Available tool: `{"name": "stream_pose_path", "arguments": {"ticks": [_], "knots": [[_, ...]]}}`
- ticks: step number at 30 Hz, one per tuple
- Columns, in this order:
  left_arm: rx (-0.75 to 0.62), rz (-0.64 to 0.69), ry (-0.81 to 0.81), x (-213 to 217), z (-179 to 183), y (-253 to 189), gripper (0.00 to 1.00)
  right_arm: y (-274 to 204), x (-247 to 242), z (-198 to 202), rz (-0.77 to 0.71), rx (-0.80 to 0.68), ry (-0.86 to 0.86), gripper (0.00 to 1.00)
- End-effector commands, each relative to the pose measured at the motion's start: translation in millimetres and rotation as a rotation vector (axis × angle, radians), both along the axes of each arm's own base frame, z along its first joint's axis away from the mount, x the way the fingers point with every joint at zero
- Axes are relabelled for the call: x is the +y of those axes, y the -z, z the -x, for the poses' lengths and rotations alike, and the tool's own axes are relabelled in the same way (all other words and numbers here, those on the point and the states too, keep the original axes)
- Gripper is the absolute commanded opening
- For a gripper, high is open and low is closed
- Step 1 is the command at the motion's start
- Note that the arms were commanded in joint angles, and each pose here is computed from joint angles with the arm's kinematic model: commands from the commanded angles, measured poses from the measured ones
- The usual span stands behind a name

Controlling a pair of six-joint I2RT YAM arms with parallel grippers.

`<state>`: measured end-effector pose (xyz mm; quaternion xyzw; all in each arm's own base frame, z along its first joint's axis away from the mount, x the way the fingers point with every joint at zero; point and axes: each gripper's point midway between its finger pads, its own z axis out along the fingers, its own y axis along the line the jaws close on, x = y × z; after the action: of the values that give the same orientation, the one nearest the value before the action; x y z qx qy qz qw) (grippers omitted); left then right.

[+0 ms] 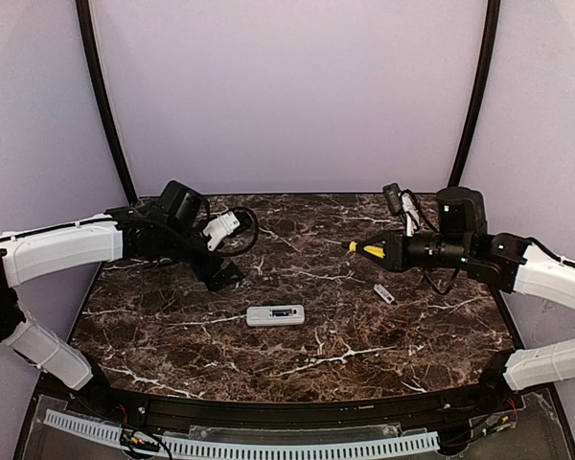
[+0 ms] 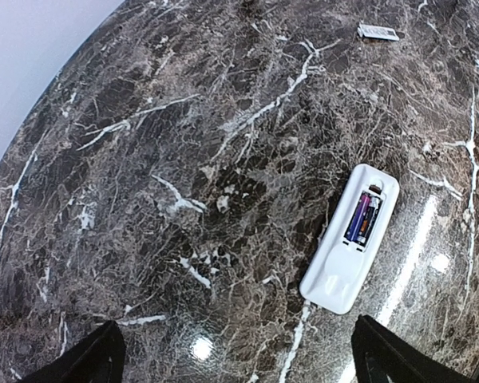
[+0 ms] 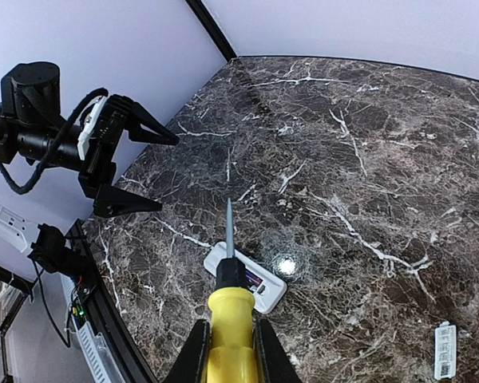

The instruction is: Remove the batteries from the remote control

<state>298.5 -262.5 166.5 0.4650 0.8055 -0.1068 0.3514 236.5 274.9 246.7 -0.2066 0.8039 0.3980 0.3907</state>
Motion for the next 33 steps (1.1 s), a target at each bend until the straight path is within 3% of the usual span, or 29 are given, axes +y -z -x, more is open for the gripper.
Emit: {"name": "stream_pose_path", "arguments": {"ticks": [1,13,18,33], "knots": [[0.025,0.012,0.054,-11,0,-1,1.00,2,-8,-3,0.015,-0.026,0.024,0.00],[0.091,-0.029,0.136,-24,0,38,1.00,9,-13,-5,0.042,-0.038,0.038,0.00],[0.120,0.000,0.223,-36,10,48,1.00,14,-15,-5,0.050,-0.034,0.041,0.00],[0.218,-0.088,0.352,-44,37,111,1.00,23,-24,0,0.052,-0.025,0.050,0.00]]}}
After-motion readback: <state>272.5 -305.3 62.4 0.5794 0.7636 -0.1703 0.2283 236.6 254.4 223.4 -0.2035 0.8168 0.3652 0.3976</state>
